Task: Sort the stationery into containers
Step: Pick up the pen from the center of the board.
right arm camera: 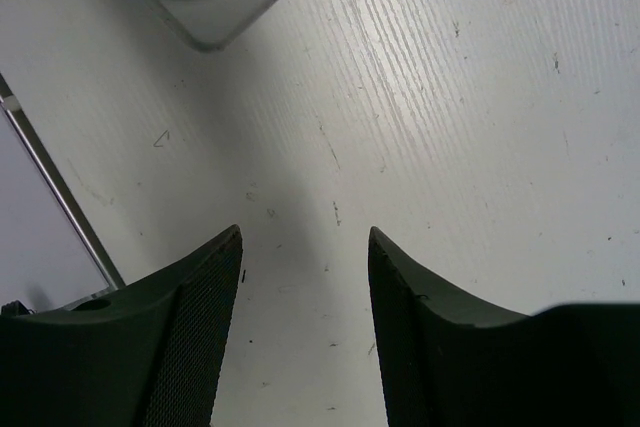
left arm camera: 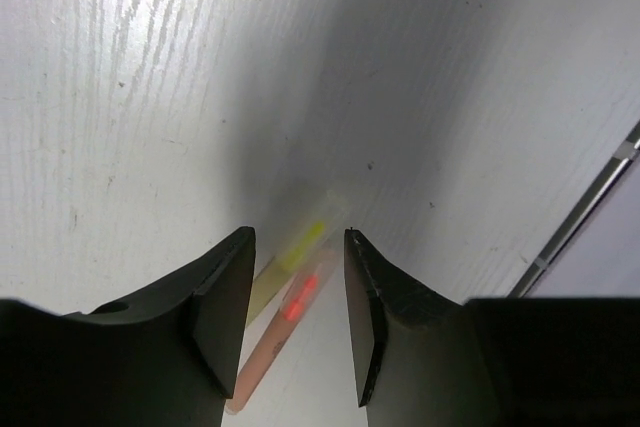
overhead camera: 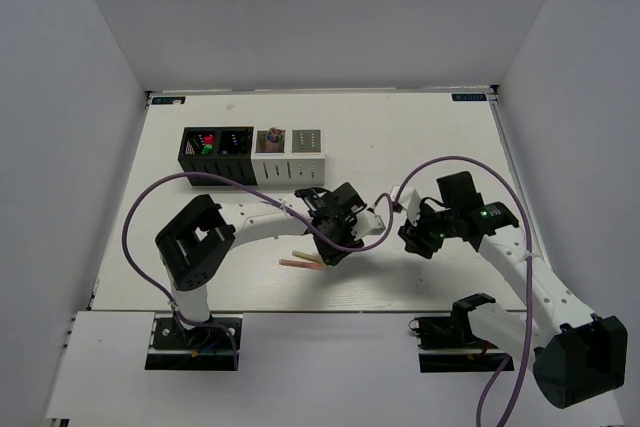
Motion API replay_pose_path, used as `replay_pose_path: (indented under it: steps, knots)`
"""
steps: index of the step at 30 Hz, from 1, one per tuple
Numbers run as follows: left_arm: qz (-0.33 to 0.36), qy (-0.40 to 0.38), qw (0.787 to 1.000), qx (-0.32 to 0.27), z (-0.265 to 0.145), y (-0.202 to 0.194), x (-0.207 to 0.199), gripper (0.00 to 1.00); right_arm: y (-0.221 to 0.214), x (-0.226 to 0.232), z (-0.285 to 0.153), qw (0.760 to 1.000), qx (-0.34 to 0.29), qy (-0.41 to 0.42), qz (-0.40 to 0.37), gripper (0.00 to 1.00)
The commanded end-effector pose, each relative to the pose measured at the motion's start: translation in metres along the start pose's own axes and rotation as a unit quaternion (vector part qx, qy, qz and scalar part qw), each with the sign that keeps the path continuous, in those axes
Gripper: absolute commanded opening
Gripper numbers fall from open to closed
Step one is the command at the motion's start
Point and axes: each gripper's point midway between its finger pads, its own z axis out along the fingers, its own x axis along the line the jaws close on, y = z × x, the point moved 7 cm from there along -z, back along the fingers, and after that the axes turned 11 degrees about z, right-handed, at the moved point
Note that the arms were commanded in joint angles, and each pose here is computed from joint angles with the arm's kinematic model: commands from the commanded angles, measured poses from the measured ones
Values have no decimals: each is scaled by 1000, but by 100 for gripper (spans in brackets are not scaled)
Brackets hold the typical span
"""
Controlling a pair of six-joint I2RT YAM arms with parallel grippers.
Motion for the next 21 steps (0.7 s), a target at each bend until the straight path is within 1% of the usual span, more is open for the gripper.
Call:
replay_pose_path:
  steps: [1,8,10,11,13,20,21]
  knots:
    - [21,18,1000,5,6,-1,1,52,11,0,-7,999,-34,0,-18,57]
    - [28,35,999,21,12,-7,2,52,9,-1,-10,999,-35,0,-8,57]
    - [26,33,999,29,13,-12,-1,52,8,0,-10,999,-34,3,-5,58]
    - [27,34,999,22,14,-10,-1,52,8,1,-11,999,-36,2,-4,63]
    - [24,34,999,21,14,-12,-1,52,6,3,-12,999,-35,10,-2,65]
    - [25,34,999,27,17,-15,-2,52,0,3,-11,1000,-29,9,0,65]
    - [28,35,998,32,19,-16,-3,51,0,3,-13,1000,-30,7,0,65]
